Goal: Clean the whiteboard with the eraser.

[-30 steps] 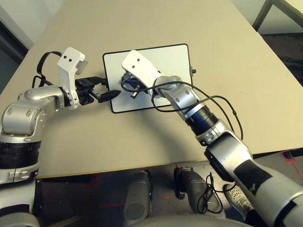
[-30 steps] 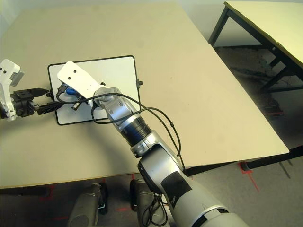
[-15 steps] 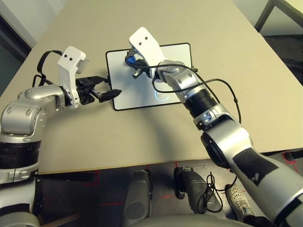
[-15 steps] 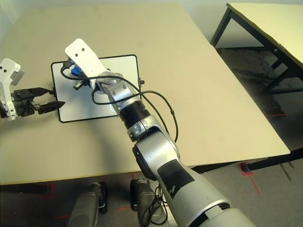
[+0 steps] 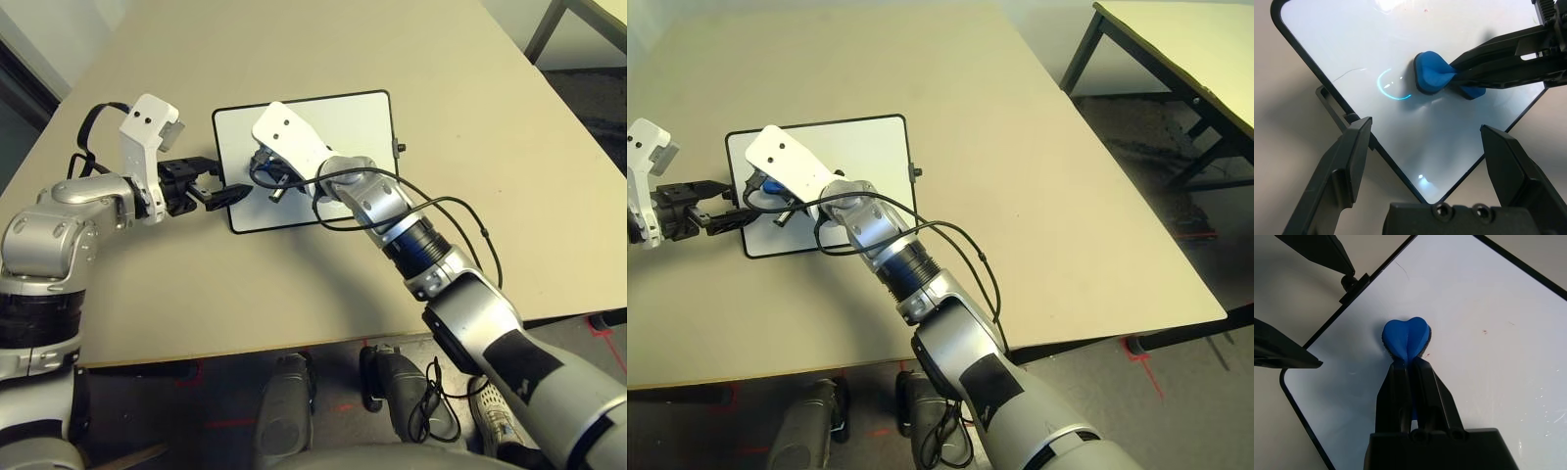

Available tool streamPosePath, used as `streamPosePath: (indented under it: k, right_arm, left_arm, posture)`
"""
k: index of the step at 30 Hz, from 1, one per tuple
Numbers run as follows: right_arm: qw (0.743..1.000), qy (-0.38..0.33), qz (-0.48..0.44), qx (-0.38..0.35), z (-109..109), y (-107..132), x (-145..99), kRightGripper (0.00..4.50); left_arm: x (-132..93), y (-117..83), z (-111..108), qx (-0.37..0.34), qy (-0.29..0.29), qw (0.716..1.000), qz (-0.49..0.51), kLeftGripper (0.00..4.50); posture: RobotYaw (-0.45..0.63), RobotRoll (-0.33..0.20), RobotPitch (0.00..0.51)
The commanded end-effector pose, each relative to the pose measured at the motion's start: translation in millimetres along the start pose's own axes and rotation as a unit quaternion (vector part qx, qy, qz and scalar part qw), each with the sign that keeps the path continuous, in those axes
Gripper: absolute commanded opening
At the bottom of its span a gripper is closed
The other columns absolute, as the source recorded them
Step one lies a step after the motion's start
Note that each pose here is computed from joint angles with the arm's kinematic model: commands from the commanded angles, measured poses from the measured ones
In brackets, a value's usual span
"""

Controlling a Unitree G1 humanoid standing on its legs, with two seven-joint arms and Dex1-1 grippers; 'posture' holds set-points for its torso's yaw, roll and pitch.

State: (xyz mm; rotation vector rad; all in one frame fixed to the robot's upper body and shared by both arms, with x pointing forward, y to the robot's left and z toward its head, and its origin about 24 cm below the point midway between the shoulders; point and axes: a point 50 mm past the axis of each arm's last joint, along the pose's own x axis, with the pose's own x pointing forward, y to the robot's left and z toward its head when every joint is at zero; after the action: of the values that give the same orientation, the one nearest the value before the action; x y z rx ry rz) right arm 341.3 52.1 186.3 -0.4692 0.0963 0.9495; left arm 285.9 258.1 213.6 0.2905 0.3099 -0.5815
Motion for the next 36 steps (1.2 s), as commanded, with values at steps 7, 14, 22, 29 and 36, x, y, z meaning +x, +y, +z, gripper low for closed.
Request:
streamPosePath:
  k: [7, 14, 22, 29, 36]
  right_arm:
    - [0.995, -0.011, -0.05, 0.087, 3.2, -24.0, 2.1, 0.0]
    - [0.985, -0.066, -0.103, 0.125, 32.2, -62.0, -26.8, 0.0]
    - [0.969, -0.111, -0.165, 0.15, 49.1, -94.0, -66.3, 0.0]
    - [0.974, -0.092, -0.14, 0.151, 42.3, -78.2, -64.3, 0.0]
    - [0.983, -0.079, -0.077, 0.147, 40.8, -42.3, -44.7, 0.0]
  left_arm:
    - [-3.6, 0.8, 6.3, 0.01, -0.017, 1.0, 0.011, 4.5]
    - [2.7, 8.0, 24.8, 0.033, -0.091, 0.995, 0.034, 4.5]
    - [2.5, 27.9, 39.4, 0.057, -0.174, 0.979, 0.092, 4.5]
    - [3.7, 32.4, 38.6, 0.06, -0.168, 0.98, 0.086, 4.5]
    - [-4.5, 28.7, 27.0, 0.039, -0.09, 0.994, 0.049, 4.5]
  posture:
    - [0.18, 0.0, 0.216]
    - [0.17, 0.0, 0.199]
    - [0.15, 0.0, 0.19]
    - [0.14, 0.0, 0.192]
    - [0.16, 0.0, 0.195]
